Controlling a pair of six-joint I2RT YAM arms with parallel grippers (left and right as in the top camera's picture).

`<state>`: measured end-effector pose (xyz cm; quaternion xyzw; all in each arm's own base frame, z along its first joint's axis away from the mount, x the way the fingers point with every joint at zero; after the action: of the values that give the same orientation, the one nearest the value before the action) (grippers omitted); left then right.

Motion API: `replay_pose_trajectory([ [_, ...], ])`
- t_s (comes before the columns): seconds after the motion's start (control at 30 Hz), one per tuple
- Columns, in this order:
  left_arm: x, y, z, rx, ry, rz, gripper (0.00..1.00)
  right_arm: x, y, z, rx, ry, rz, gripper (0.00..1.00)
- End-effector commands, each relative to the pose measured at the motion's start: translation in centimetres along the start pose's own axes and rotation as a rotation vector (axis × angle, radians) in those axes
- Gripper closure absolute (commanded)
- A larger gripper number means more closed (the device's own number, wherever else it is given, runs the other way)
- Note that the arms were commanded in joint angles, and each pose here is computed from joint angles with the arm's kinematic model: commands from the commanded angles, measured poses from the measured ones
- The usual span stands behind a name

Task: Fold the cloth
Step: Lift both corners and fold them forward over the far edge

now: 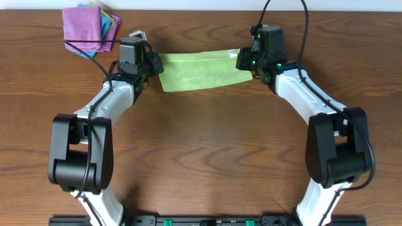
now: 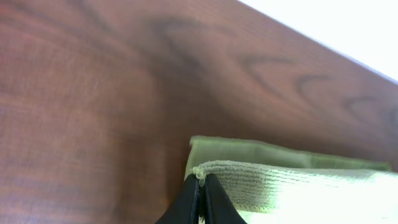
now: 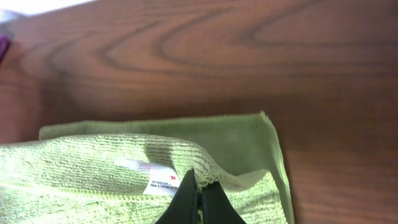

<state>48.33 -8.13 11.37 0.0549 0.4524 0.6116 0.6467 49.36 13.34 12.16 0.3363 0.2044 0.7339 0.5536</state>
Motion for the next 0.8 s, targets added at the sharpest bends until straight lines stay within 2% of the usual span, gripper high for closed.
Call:
replay_pose_trajectory([
  [0.0,-0.1,-1.3,1.4,-0.005,-0.007,-0.048,0.94,-0.1,-0.2,0.9,-0.038,-0.033,-0.015,0.98],
  [0.23,-1.6,-4.8,2.0,0.06,-0.011,-0.151,0.94,-0.9,-0.5,1.2,-0.064,-0.043,-0.066,0.98],
  [0.53,-2.6,-5.7,3.5,0.043,-0.037,-0.174,0.94,-1.1,-1.1,2.4,-0.139,-0.042,-0.071,0.98],
  [0.77,-1.5,-5.6,1.2,0.16,-0.032,-0.13,0.94,-1.0,-1.7,0.9,-0.074,-0.069,-0.049,0.98],
])
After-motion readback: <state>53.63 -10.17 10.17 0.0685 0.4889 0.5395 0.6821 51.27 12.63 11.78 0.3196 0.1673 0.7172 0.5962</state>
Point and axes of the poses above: each gripper's point midway between its finger pads, its own y axis back along the fingers, its own x axis along the line the jaws close on, z = x × y, the point moved 4 cm from there along y, back along the fingers, and after that the axes turned 7 degrees about y, right-handed, at the moved point
